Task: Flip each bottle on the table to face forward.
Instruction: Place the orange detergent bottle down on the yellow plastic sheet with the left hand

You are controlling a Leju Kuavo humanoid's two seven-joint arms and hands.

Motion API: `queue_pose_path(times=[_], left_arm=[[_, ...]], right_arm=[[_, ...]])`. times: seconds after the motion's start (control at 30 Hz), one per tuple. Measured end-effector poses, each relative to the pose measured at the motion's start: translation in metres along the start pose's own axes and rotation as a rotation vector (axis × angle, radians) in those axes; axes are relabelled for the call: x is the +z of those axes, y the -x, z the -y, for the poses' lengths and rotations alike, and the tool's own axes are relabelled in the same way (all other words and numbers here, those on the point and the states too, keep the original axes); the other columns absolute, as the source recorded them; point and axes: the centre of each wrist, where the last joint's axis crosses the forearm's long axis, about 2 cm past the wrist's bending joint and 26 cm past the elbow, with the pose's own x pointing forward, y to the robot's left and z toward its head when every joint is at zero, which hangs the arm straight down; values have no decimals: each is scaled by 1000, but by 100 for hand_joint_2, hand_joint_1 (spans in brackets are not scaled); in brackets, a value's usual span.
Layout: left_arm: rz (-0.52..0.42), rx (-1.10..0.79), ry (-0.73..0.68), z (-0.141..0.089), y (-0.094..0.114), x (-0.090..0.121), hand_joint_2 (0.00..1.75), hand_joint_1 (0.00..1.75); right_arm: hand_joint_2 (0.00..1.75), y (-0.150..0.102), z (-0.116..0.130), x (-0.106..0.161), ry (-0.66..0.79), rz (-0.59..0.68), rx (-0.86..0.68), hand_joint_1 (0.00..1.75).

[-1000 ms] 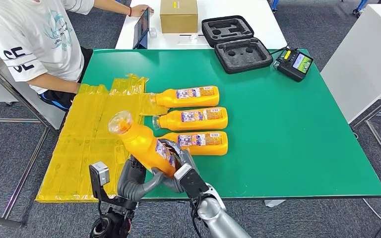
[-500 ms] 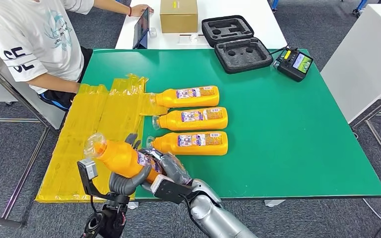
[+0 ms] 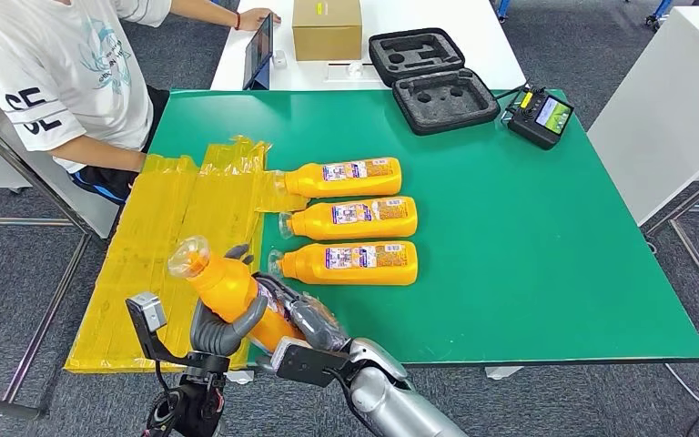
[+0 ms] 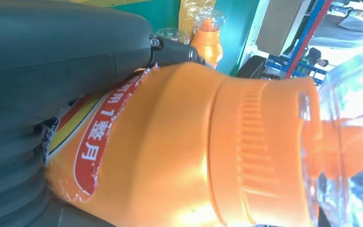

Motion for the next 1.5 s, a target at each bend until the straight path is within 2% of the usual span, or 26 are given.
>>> queue_pose_path(times=[0.13, 0.27, 0.43, 0.73, 0.97, 1.07, 1.2, 1.23, 1.33, 1.4, 1.5], left_arm=[[19, -15, 6, 2, -3, -3, 175, 175], [39, -20, 12, 5, -5, -8, 175, 175], [76, -47, -1, 10, -8, -17, 175, 175], [230, -237, -104, -2, -25, -24, 175, 175], [258, -254, -120, -4, -30, -26, 175, 174], [298, -343, -148, -6, -32, -27, 175, 171], [402, -622, -207, -12, -41, -33, 175, 165], [435, -720, -208, -14, -44, -36, 175, 163], [509, -1112, -124, -20, -53, -50, 175, 172], [500, -1397, -11, -26, -56, -63, 175, 175], [406, -1803, 175, -36, -55, -88, 175, 175]], right_arm=[[175, -5, 0, 3, 50, 14, -25, 0], [0, -10, 1, 4, 94, 33, -36, 0], [0, -21, 8, 4, 197, 87, -58, 0], [0, -74, 49, 3, 525, 355, -16, 0], [0, -89, 60, 7, 579, 419, 2, 0], [0, -96, 66, 8, 685, 435, 83, 0], [0, -110, 73, 11, 827, 487, 223, 0], [0, -113, 73, 11, 834, 499, 235, 0], [0, -115, 71, 12, 830, 510, 236, 0], [0, -115, 71, 12, 815, 512, 221, 0], [0, -115, 71, 8, 747, 527, 201, 0]])
